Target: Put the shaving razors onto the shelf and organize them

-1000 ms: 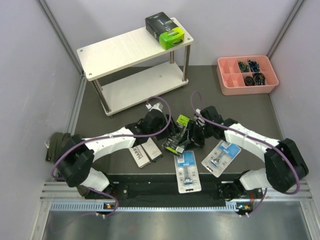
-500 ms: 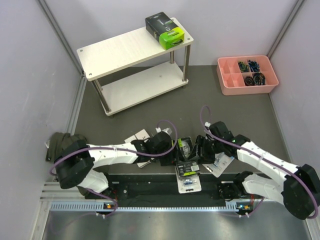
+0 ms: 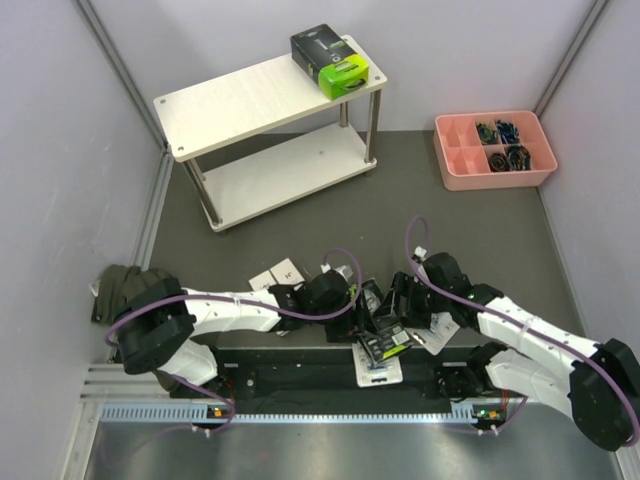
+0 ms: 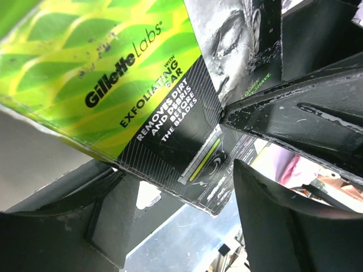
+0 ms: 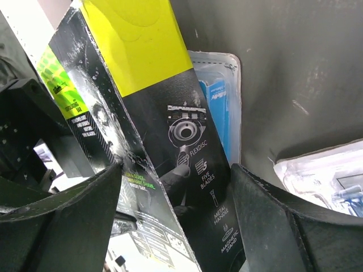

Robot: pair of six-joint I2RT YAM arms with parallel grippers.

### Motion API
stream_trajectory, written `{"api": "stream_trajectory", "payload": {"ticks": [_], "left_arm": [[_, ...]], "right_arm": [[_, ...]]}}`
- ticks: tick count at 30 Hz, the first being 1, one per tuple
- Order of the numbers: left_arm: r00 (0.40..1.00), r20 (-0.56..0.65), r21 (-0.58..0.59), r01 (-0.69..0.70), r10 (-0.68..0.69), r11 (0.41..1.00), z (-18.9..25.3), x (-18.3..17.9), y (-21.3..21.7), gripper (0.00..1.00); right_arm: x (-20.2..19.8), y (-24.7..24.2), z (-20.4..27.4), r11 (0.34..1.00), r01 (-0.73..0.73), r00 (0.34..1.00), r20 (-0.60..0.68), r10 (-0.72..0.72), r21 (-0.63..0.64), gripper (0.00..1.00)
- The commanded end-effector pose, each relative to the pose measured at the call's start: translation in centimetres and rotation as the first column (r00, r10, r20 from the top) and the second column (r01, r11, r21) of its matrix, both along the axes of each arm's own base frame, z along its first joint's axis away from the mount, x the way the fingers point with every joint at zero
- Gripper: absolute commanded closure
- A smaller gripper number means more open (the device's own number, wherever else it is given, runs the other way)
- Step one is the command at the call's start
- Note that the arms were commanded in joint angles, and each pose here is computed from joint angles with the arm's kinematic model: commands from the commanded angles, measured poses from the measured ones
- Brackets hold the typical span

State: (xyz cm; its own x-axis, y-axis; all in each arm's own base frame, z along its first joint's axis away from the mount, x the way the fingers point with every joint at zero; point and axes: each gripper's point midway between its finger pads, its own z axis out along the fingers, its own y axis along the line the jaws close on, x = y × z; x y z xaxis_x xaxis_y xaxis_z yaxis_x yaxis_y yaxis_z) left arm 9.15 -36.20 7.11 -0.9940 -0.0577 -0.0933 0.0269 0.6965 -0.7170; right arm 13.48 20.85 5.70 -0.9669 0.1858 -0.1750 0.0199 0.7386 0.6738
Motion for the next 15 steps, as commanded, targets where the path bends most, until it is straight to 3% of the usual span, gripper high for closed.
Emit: {"api": "stream_trajectory", "payload": {"ticks": [1,9,15], "left_arm": [[1.000,0.026,-0.074,-0.013,0.015,0.997,1.0,0.4,-1.2,0.26],[0.997,-0.026,-0.019,-0.073,0.073,0.997,-1.9,0.1,0.2,0.19],[0.995,-0.040,-0.039,-0.093,0.091,0.995,-3.2,0.0,0.3,0.20]], "right_arm": [[-0.9,0.5,0.1,0.998,-0.031,1.000,0.001,0.031,0.047,0.24],[-2.0,0.1,-0.8,0.998,-0.027,0.999,-0.024,0.028,0.065,0.28],[-2.1,0.3,-0.1,0.995,-0.032,0.999,-0.011,0.033,0.093,0.33]]}}
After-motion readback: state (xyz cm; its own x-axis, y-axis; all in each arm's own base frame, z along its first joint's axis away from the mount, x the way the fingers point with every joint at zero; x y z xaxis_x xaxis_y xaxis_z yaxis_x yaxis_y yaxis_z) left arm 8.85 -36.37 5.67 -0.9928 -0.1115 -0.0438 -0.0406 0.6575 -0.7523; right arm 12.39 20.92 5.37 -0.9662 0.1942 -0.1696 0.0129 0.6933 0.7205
